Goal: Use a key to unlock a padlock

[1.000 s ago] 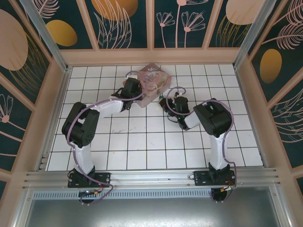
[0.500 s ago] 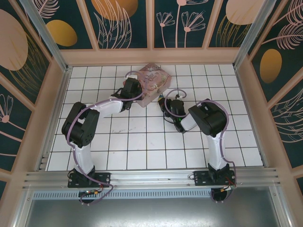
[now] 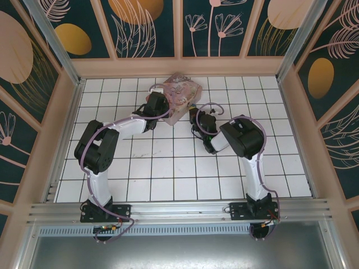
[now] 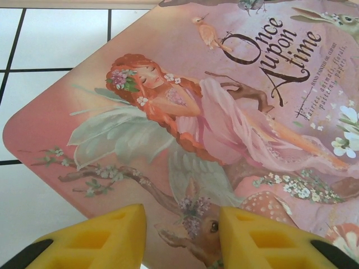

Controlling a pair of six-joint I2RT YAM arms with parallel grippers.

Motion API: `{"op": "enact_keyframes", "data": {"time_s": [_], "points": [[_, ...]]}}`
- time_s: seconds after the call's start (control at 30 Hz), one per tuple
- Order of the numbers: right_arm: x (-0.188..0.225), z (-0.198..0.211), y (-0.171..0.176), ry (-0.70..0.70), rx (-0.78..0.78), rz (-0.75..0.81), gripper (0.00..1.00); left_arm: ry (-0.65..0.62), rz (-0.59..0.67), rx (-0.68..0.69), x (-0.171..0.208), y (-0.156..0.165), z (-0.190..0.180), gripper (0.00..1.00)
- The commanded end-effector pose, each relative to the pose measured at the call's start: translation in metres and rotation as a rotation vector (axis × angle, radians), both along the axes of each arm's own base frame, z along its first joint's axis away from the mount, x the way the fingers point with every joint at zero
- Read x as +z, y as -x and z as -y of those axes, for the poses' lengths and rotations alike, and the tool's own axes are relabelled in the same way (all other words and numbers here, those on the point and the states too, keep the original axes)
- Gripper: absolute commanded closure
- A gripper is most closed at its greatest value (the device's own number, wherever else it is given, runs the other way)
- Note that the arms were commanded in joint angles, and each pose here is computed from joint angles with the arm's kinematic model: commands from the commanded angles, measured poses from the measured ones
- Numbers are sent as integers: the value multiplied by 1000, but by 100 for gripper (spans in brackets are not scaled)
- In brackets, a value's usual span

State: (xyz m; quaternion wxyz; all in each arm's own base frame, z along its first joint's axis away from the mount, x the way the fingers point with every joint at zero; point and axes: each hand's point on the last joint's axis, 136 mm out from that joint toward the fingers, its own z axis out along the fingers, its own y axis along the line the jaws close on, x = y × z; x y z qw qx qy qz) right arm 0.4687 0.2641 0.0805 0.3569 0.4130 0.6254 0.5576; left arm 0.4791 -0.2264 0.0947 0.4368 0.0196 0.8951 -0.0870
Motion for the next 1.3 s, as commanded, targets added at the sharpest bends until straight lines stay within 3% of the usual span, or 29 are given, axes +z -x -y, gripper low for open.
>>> {"op": "enact_keyframes", "data": {"time_s": [0.0, 0.2, 0.47, 0.73, 0.93, 1.0, 1.17, 1.27], "points": [[26, 7, -5, -44, -40, 60, 100, -131, -441, -66, -124, 80, -21, 59], [24, 26, 17, 44, 12, 42, 100, -118, -411, -72, -108, 74, -18, 56], [8, -2, 77, 254, 325, -44, 100, -66, -323, -89, -58, 64, -10, 39], [-13, -38, 147, 384, 572, -129, 100, 92, -209, -129, 16, 64, 7, 29], [-32, -43, 166, 411, 633, -183, 100, 212, -116, -142, 71, 78, 8, 24], [-34, -40, 168, 414, 633, -190, 92, 244, -88, -139, 85, 83, 5, 22], [-18, -29, 171, 452, 607, -159, 47, 301, -15, -119, 118, 96, -5, 19], [1, -15, 169, 502, 575, -137, 31, 317, 35, -91, 140, 102, -15, 17]]}}
